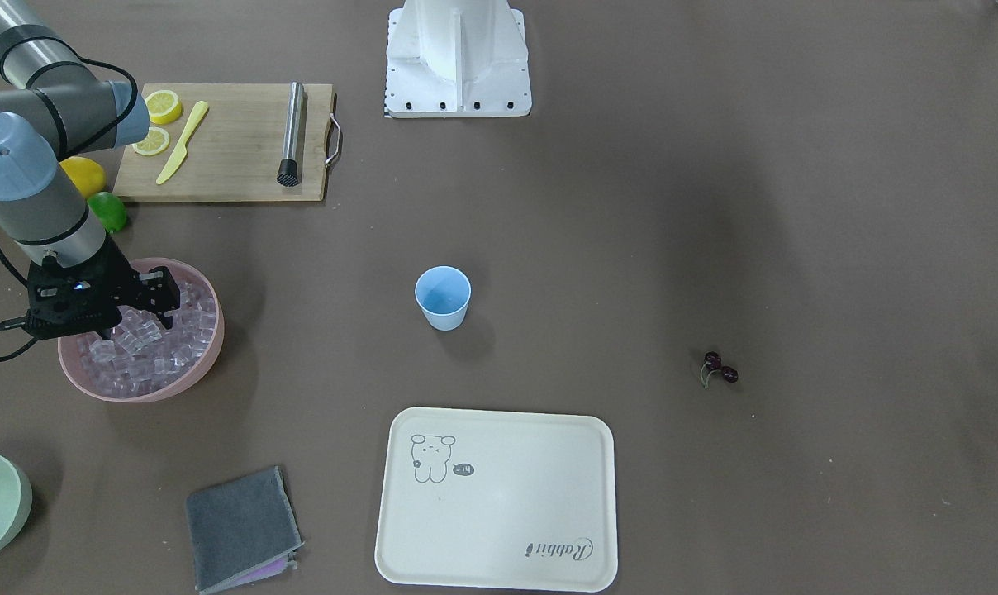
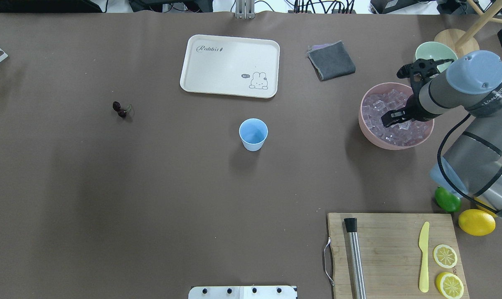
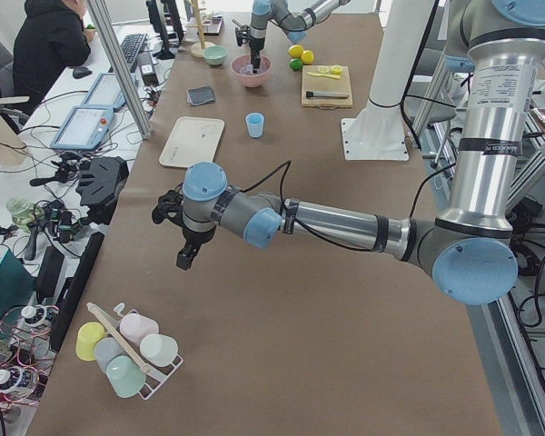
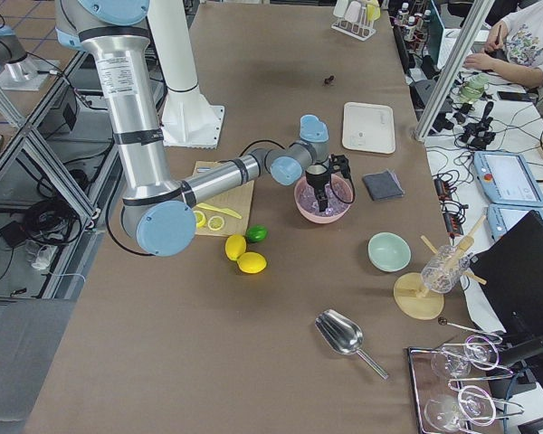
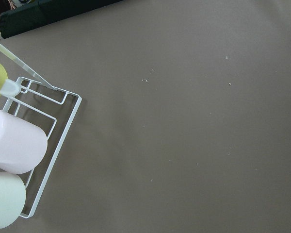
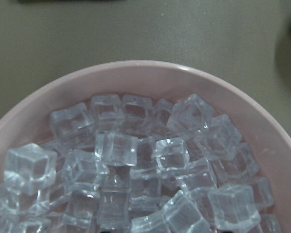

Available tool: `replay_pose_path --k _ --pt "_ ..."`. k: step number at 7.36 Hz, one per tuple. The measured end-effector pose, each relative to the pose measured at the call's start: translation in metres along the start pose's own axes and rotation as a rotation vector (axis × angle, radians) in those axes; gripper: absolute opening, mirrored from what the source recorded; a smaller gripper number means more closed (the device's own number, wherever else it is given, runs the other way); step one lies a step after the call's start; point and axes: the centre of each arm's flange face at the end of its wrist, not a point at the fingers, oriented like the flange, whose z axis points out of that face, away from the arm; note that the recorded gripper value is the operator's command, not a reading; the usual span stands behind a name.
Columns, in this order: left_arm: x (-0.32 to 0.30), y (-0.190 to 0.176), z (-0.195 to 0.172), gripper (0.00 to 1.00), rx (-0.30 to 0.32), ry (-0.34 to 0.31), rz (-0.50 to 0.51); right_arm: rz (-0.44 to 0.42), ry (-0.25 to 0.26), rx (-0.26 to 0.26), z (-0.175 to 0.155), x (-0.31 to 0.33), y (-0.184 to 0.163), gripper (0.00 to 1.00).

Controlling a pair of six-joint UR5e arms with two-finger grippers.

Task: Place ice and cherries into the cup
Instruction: 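Lower the right gripper into the bowl and grasp an ice cube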

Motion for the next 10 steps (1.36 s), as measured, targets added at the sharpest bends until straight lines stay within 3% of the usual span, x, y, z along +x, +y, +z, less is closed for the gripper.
replay_pose_path --k 1,4,6,9,10 --pt "0.0 0.0 0.0 0.98 0.0 0.0 -0.001 0.002 -0.001 0.0 0.0 0.0 0.0 0.55" --pt "-0.001 0.001 0.001 0.98 -0.002 0.0 -0.002 0.005 -0.001 0.0 0.0 0.0 0.0 0.28" --pt "-0.001 0.001 0.001 0.98 -0.002 0.0 -0.002 0.004 -0.001 0.001 -0.001 0.0 0.001 0.17" --pt "-0.001 0.001 0.001 0.98 -0.002 0.0 -0.002 0.002 -0.011 0.005 -0.006 -0.003 0.001 0.0" --pt "0.0 0.001 0.0 0.98 -0.001 0.0 -0.001 -0.002 -0.018 0.012 -0.01 -0.006 0.0 0.0"
